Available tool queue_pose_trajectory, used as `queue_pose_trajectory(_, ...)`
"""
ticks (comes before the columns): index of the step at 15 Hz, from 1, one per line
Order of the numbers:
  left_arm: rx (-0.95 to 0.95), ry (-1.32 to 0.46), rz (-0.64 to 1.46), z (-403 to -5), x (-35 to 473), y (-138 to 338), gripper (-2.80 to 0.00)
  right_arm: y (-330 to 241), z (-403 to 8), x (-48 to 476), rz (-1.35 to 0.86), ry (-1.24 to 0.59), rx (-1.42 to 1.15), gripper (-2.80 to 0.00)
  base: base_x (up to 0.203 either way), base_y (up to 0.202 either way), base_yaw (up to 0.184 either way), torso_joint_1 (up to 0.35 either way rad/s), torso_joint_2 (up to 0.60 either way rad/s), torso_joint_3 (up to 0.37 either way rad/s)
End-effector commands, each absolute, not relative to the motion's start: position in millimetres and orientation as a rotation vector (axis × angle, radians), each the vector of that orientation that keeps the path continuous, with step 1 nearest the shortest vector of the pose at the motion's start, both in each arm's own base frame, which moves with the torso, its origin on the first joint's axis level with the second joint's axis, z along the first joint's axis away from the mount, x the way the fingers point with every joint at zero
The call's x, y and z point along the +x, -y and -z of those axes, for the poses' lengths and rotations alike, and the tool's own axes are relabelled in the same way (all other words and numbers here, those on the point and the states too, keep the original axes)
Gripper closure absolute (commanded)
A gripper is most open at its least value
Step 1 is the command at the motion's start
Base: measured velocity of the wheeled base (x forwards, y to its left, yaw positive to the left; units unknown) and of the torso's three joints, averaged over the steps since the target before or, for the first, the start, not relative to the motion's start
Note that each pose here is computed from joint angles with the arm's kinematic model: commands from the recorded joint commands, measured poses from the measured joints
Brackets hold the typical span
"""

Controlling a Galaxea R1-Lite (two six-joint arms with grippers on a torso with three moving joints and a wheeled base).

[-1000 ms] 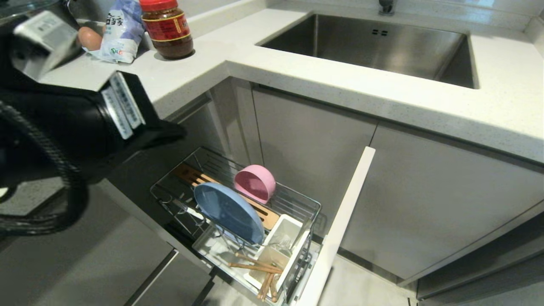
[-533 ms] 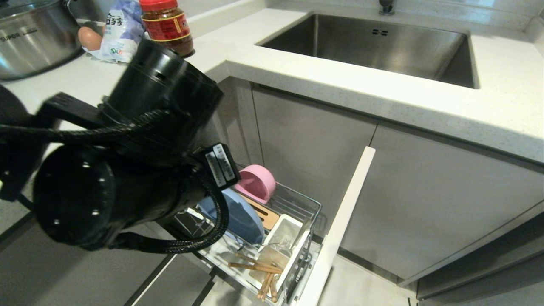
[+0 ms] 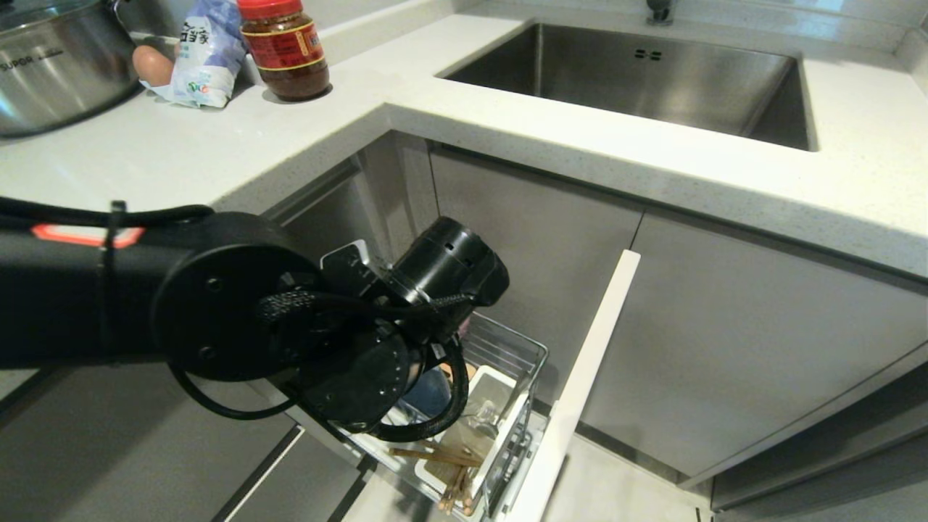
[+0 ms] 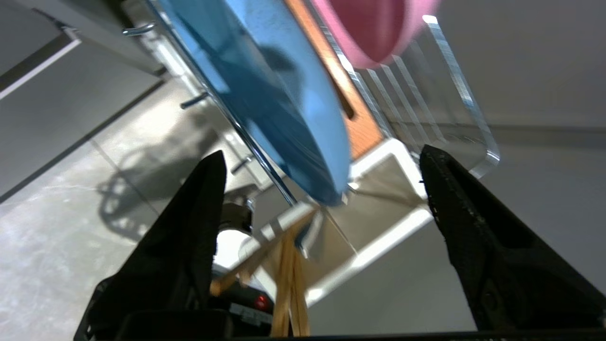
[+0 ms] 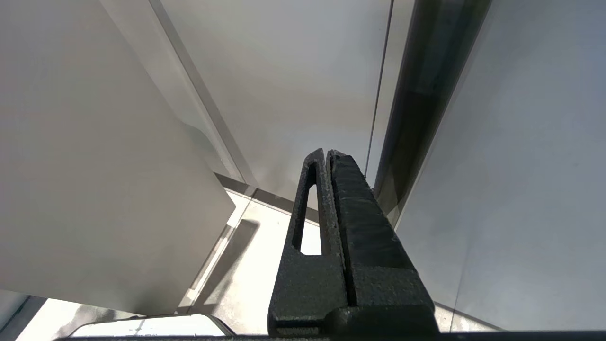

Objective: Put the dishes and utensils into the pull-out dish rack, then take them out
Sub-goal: Take the plate out of the cupboard

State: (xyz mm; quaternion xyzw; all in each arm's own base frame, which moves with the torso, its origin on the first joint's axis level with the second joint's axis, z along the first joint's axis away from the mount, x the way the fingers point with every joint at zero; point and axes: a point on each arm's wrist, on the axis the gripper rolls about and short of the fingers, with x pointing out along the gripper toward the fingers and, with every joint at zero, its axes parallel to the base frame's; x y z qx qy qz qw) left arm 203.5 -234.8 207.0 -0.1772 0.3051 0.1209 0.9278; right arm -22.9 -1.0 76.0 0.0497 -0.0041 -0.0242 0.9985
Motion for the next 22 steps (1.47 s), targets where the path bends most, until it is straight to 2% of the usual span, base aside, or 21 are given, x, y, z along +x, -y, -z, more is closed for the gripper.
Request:
queue_pose_trajectory(1, -0.329, -0.624, -0.318, -185, 221, 242, -2.8, 1, -76, -23, 0.049, 0.013, 0.1, 0.0, 0.0, 0.0, 0.0, 0.0, 0.0, 0.0)
queue_pose_trajectory(10, -0.365, -0.575, -0.372, -181, 241, 235, -2.8, 1, -76, -23, 0.049, 0.013, 0.1, 0.0, 0.0, 0.0, 0.0, 0.0, 0.0, 0.0)
queue_pose_trajectory(11, -0.366, -0.574, -0.372, -181, 241, 235, 0.0, 1, -76, -23, 0.048, 0.013, 0.1, 0.0, 0.0, 0.0, 0.0, 0.0, 0.0, 0.0)
queue_pose_trajectory(22, -0.398, -0.553, -0.346, -196, 233, 231, 0.0, 1, -76, -23, 0.049, 0.013, 0.1, 0.0, 0.0, 0.0, 0.0, 0.0, 0.0, 0.0)
